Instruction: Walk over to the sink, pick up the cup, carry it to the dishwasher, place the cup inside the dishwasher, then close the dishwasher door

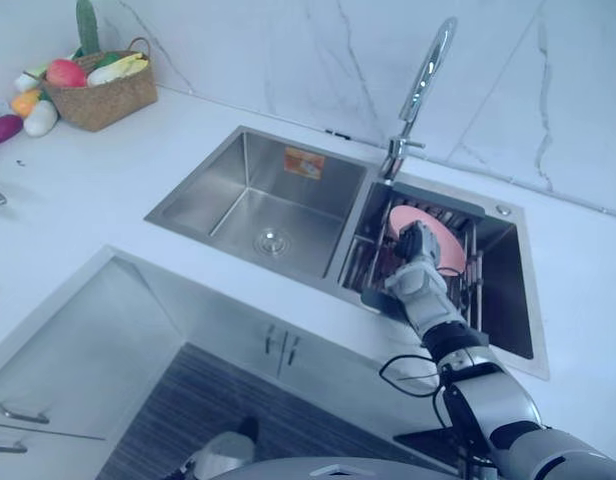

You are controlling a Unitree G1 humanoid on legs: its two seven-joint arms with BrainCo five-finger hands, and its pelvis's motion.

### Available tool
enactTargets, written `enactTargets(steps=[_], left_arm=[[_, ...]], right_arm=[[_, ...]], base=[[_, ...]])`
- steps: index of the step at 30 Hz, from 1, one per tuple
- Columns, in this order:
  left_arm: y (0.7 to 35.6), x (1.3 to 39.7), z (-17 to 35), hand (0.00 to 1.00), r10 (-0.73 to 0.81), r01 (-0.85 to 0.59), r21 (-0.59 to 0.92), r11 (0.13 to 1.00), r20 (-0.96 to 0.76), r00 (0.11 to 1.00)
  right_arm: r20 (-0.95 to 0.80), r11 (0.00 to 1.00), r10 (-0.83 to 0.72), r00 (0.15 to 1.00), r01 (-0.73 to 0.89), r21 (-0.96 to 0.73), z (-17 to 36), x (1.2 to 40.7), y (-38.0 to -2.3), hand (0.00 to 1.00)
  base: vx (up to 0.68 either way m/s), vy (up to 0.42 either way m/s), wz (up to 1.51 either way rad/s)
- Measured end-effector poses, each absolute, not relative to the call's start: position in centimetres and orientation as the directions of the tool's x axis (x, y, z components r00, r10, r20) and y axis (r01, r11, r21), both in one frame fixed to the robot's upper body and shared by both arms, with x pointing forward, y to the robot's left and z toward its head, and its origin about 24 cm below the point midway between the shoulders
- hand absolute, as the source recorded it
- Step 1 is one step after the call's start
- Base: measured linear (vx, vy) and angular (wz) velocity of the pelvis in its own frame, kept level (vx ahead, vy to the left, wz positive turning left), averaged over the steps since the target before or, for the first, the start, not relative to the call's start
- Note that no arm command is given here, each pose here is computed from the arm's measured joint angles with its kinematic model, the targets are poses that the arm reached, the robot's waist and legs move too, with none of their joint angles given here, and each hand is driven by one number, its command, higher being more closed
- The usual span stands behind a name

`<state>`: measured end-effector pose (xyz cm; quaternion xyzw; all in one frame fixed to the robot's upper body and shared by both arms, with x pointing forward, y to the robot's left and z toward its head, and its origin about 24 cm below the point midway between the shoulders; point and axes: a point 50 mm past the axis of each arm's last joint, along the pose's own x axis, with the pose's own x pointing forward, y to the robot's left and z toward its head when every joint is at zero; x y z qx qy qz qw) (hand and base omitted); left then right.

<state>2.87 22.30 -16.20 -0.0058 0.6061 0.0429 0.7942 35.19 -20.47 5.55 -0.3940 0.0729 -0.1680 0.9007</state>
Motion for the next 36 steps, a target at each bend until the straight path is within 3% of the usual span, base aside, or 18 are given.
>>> enactTargets(steps=[5,14,36], left_arm=[[22.3,3.0,-16.1,0.00,0.056,-0.072,0.037,0.997,-0.961,0.271],[22.1,2.7,-16.2,0.00,0.053,-0.077,0.033,0.997,-0.962,0.266],[22.2,2.4,-16.2,0.00,0.063,-0.080,0.044,0.996,-0.964,0.258]], right_arm=[[0.022,0.673,-0.385,0.923,0.297,-0.677,6.1,35.3,-21.2,1.00],[0.215,0.636,-0.440,0.872,0.472,-0.610,10.8,35.4,-24.0,1.00],[0.296,0.683,-0.449,0.843,0.537,-0.495,13.0,34.6,-24.4,1.00]], base=[[0.00,-0.002,0.01],[-0.01,-0.001,-0.08],[-0.01,0.000,-0.03]])
